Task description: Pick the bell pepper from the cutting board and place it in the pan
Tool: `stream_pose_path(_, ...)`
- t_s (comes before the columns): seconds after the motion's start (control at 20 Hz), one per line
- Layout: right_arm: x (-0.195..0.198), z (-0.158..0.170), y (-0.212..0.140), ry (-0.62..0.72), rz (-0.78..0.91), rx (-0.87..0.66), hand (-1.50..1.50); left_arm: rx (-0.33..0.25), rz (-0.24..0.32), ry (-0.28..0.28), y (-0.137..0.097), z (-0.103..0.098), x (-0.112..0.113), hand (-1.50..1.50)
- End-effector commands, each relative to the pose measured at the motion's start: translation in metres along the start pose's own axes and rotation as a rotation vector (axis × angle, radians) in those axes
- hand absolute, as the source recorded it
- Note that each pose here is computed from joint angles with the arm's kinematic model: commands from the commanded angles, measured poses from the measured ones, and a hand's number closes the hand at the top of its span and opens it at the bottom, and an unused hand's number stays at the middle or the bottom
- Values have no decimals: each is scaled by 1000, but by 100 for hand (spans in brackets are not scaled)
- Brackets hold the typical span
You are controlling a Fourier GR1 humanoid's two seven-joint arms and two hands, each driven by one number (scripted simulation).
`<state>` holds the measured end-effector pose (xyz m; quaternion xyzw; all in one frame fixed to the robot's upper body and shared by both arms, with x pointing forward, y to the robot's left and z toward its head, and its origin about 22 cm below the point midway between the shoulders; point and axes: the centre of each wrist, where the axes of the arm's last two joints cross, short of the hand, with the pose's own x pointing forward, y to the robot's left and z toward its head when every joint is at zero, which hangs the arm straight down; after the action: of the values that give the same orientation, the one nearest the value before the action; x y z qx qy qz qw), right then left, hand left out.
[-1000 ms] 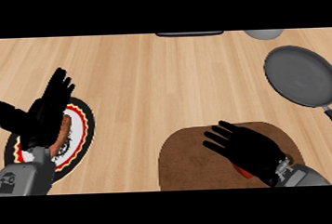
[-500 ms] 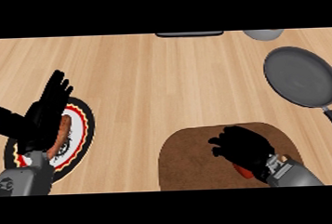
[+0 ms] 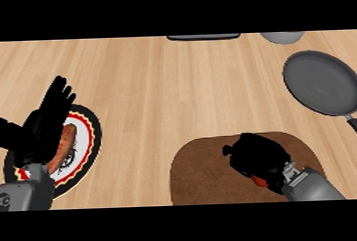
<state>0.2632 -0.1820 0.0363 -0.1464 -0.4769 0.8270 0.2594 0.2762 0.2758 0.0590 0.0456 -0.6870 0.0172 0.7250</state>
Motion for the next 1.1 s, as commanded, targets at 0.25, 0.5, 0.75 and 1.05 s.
stream_pose_path(0.25,2,24,-23,76,-97,-247,150,27,0,14,1,-11,5,0)
stream_pose_path(0.5,-19,31,12,587,-359,-309,150,38,5,-2,4,0,0,0)
stream_pose_path(0.75,-12,59,-64,708,-202,-620,150,20,14,-1,-12,0,-4,0)
stream_pose_path(1.05,6,103,-106,757,-165,-761,150,9,-6,-8,-5,-2,15,0)
